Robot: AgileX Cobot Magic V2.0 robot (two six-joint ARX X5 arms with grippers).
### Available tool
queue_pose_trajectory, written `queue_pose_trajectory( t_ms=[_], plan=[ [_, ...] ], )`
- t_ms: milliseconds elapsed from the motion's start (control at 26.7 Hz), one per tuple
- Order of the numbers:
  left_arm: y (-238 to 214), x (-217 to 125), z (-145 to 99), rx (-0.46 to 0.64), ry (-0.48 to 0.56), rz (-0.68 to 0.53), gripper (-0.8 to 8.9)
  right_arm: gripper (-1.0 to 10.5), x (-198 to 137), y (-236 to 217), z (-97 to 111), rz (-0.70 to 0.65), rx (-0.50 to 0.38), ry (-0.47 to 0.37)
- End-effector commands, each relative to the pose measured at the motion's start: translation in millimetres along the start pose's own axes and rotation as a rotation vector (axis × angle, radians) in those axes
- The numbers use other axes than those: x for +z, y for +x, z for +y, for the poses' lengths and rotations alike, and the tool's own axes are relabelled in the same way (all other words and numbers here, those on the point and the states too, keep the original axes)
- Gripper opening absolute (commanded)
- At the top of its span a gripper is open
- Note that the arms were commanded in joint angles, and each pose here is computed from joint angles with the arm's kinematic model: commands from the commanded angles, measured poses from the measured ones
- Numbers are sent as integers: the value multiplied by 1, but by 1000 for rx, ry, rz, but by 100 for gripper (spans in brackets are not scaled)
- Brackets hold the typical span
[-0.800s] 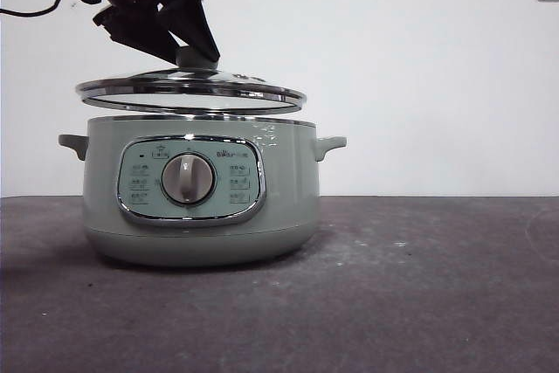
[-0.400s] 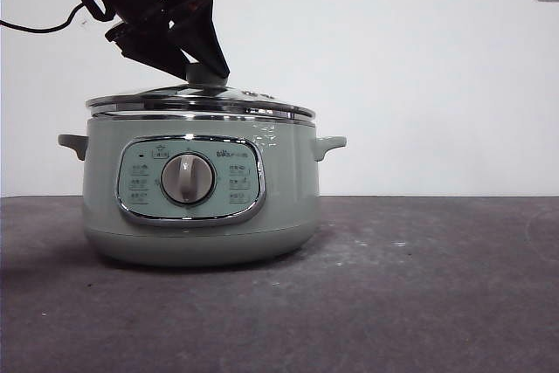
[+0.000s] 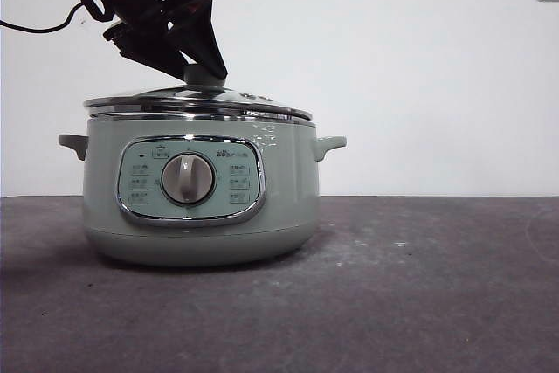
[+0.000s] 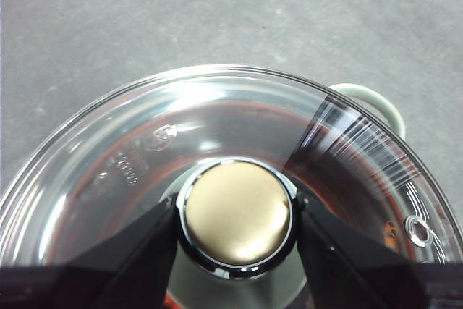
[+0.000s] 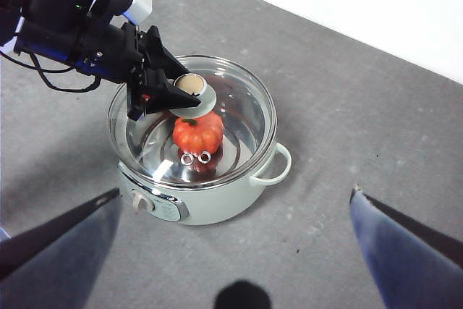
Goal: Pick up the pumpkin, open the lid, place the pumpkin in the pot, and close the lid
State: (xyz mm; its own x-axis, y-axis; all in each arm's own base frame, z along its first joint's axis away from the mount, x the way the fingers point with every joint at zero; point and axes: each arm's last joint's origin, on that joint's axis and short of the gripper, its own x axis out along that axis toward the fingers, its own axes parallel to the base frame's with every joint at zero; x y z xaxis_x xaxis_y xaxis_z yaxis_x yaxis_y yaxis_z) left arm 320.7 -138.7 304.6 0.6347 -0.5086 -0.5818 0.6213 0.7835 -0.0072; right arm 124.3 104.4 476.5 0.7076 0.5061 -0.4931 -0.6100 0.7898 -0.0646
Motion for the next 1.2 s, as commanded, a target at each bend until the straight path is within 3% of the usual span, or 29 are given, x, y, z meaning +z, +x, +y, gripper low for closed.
queue_pose_trajectory(
  t_ms=[37,787,862,1012,1050,1200],
  plan=[
    [-4,7,-1,0,24,-54,-9,626,0,0,0,-4,1,13],
    [16,-3,-3,-20,14,11,-5,625,0,0,0,-3,3,12],
    [16,-5,-3,-24,0,34,59,625,0,0,0,1,4,12],
    [15,-8,-4,-28,-10,66,504,625,-4,0,1,35,5,10],
    [14,-8,-4,-29,-10,70,559,625,-5,0,1,46,5,9],
    [8,-7,-5,-30,-12,76,565,625,-9,-1,1,86,7,6]
  ],
)
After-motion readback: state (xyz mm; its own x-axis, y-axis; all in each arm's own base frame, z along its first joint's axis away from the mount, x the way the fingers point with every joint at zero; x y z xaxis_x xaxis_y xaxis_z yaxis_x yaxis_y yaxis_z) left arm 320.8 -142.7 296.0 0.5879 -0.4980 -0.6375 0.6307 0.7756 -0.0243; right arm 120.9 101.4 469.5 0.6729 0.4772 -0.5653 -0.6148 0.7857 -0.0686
